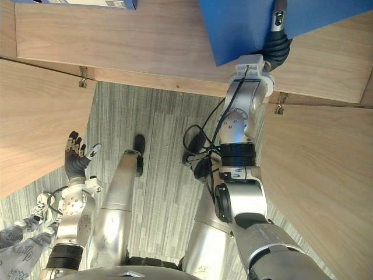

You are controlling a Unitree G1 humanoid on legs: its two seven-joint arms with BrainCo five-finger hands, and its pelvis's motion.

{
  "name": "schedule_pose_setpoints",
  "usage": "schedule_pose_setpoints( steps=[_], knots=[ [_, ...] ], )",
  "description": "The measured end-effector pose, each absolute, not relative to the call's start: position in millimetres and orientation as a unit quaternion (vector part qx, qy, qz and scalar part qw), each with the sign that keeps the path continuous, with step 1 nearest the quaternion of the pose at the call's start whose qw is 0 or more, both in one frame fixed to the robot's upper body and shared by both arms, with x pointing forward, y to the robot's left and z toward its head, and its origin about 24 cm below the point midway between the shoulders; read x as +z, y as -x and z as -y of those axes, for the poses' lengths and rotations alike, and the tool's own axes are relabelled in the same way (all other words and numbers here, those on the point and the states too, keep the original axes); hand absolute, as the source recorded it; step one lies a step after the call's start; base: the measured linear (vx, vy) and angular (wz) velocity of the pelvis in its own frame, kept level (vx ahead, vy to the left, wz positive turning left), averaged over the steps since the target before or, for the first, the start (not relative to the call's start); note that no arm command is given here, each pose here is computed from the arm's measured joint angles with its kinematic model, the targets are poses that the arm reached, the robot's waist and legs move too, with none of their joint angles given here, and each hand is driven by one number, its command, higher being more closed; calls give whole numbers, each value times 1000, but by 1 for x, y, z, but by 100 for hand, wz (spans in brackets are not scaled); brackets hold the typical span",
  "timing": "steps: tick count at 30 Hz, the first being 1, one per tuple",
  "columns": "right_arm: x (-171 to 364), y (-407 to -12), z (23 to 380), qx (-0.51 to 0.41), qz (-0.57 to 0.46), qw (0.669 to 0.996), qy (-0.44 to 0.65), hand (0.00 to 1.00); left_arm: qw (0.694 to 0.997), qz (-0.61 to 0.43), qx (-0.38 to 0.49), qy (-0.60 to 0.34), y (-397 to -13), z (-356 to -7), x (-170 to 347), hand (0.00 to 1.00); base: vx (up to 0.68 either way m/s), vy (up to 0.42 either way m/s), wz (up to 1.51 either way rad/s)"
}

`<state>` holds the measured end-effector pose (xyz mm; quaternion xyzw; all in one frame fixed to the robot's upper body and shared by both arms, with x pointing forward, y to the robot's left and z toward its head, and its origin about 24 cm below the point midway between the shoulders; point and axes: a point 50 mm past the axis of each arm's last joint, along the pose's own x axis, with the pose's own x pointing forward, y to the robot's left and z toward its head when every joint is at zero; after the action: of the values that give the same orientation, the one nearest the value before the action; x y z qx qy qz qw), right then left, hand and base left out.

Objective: Walk over to the cabinet, pick up the folder, carry it to the office cabinet, place the folder inside the office cabinet, then close the office cabinet door

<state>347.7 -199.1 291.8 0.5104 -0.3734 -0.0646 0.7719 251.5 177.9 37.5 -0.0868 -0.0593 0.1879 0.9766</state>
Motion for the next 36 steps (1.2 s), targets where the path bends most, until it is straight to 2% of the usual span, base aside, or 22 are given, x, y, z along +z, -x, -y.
schedule_pose_setpoints(
  steps=[2, 7, 11, 17, 31, 32, 36],
  knots=[
    [302, -347, 193, -57, 375, 753, -538, 100, 976, 58, 190, 88, -252, -176, 37, 0, -22, 12, 4],
    [320, -350, 185, -50, 369, 740, -560, 100, 976, 55, 188, 95, -253, -170, 38, 0, -14, 8, 5],
    [322, -350, 187, -61, 366, 729, -576, 100, 976, 54, 188, 96, -253, -168, 38, 0, -22, 14, 6],
    [338, -343, 197, -64, 395, 694, -599, 100, 975, 58, 191, 97, -255, -166, 40, 0, -16, 12, 2],
    [334, -338, 194, -73, 385, 682, -617, 100, 977, 70, 175, 100, -258, -158, 49, 0, -48, 32, -6],
    [335, -337, 194, -73, 387, 681, -617, 0, 977, 70, 174, 100, -258, -157, 49, 0, -40, 54, -8],
    [336, -336, 197, -73, 391, 679, -617, 0, 977, 68, 174, 100, -258, -157, 49, 0, -31, 38, -2]
  ],
)
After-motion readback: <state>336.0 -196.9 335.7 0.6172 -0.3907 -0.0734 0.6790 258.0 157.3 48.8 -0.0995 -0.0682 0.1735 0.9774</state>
